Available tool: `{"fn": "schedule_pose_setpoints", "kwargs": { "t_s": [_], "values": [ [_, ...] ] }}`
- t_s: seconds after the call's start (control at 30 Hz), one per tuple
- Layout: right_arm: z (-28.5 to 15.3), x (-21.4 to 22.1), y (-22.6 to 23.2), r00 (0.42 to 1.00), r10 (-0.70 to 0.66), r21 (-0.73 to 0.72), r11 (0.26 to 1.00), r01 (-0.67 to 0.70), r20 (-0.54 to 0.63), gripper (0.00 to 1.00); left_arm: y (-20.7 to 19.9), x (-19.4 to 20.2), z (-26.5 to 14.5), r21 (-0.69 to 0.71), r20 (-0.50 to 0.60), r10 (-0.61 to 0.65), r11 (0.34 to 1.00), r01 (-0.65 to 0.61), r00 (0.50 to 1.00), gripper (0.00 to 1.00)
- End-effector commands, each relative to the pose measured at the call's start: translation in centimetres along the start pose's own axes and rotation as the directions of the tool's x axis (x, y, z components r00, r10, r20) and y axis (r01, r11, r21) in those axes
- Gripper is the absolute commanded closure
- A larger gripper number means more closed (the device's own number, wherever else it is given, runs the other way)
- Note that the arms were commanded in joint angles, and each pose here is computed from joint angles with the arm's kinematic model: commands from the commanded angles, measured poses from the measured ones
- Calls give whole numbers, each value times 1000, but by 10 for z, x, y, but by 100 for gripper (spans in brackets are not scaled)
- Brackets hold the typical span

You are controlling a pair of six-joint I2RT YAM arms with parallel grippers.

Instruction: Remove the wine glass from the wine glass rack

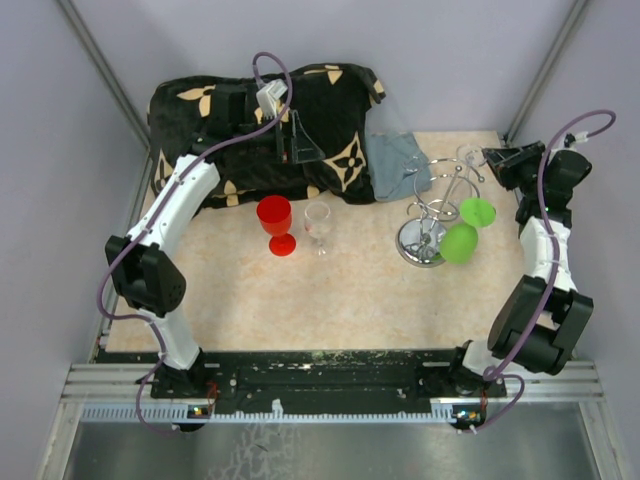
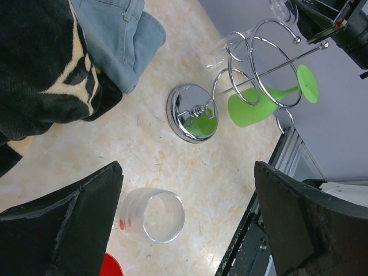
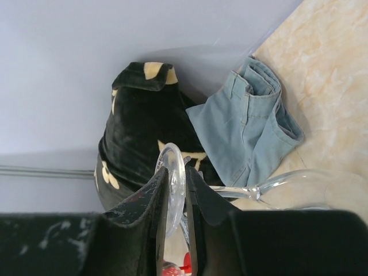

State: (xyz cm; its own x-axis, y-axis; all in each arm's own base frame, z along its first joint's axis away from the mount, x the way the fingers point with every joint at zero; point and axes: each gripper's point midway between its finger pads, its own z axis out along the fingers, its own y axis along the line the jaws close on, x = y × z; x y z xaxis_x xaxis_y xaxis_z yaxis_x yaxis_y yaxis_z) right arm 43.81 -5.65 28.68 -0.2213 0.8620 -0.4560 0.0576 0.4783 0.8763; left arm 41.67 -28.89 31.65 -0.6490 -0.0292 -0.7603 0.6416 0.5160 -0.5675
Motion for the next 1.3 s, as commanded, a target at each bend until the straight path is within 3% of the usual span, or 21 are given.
{"fn": "schedule_pose_setpoints", "kwargs": {
  "t_s": [0.0, 0.27, 0.53, 1.27],
  "values": [
    [0, -3, 15, 999, -47, -58, 997, 46, -19, 78, -18, -5, -10, 19, 16, 39, 999, -39, 999, 0],
    [1, 1, 18, 994, -81, -66, 995, 76, -74, 77, -18, -4, -8, 22, 13, 40, 999, -41, 999, 0],
    [1, 4, 16, 994, -73, -56, 996, 69, -84, 100, -20, -5, -8, 22, 14, 45, 999, -45, 999, 0],
    [-16, -35, 56, 996, -3, -79, 997, 11, 93, 100, -22, -5, -13, 12, 18, 61, 998, -61, 998, 0]
  ]
}}
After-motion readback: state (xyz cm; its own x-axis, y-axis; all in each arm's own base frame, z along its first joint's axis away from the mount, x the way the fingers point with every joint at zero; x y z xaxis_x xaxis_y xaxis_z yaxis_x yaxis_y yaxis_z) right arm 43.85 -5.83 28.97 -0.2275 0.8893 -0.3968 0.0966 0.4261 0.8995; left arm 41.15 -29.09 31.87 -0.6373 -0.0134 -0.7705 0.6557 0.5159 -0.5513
